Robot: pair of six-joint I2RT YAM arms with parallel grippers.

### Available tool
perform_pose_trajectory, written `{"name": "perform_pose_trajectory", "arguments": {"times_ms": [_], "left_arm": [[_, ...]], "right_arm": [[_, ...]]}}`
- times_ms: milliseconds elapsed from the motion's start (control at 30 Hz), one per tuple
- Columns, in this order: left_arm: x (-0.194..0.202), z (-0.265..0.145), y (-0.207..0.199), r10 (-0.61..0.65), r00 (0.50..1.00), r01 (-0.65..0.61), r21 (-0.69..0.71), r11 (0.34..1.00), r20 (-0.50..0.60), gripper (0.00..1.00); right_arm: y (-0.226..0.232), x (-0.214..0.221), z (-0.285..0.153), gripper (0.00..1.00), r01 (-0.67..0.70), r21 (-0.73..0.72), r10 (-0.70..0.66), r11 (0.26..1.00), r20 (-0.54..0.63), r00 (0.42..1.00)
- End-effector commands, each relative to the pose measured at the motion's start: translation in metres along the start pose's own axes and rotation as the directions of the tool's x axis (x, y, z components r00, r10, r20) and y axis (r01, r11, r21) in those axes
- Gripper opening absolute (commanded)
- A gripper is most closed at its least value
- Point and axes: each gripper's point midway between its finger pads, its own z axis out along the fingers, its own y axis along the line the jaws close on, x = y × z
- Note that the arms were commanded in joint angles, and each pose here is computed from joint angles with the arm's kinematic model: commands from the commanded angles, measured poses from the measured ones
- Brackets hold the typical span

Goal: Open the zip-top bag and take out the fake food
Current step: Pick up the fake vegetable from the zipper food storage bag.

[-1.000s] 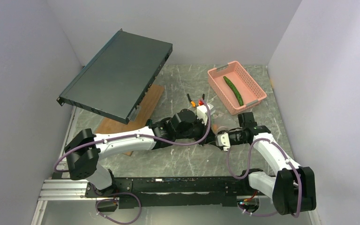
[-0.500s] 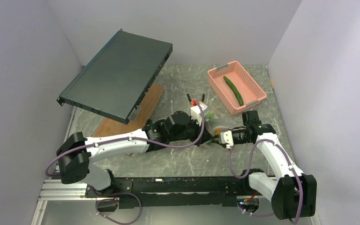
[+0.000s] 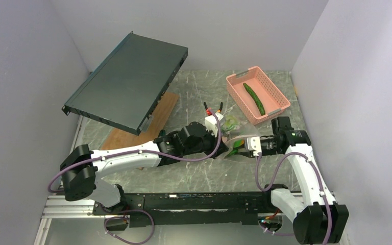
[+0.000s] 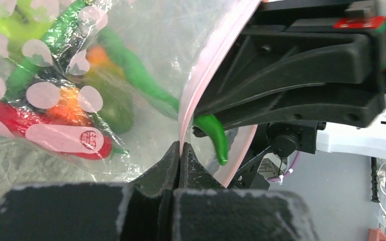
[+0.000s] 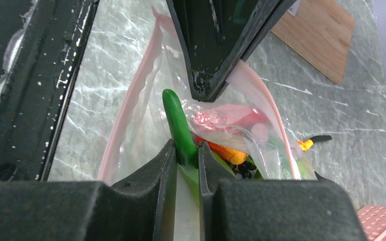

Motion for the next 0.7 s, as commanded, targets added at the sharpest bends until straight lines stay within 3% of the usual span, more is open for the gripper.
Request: {"name": "perform_pose_trajectory", "arguments": {"times_ms": [0, 667], "left_arm": [[-0.009, -0.006, 0.002, 0.023, 0.999, -0.022, -0.025, 0.999, 0.031, 0.0], [0.0, -0.003, 0.01, 0.007, 1.0, -0.006, -0.038, 0.999, 0.025, 0.0]], "right_arm": [[0.005, -0.033, -0.008, 0.03, -0.045, 0.005, 0.045, 0.999, 0.063, 0.997], [-0.024, -0.121, -0.034, 0.01, -0.22, 0.056, 0.205, 0.974, 0.2, 0.958]]}}
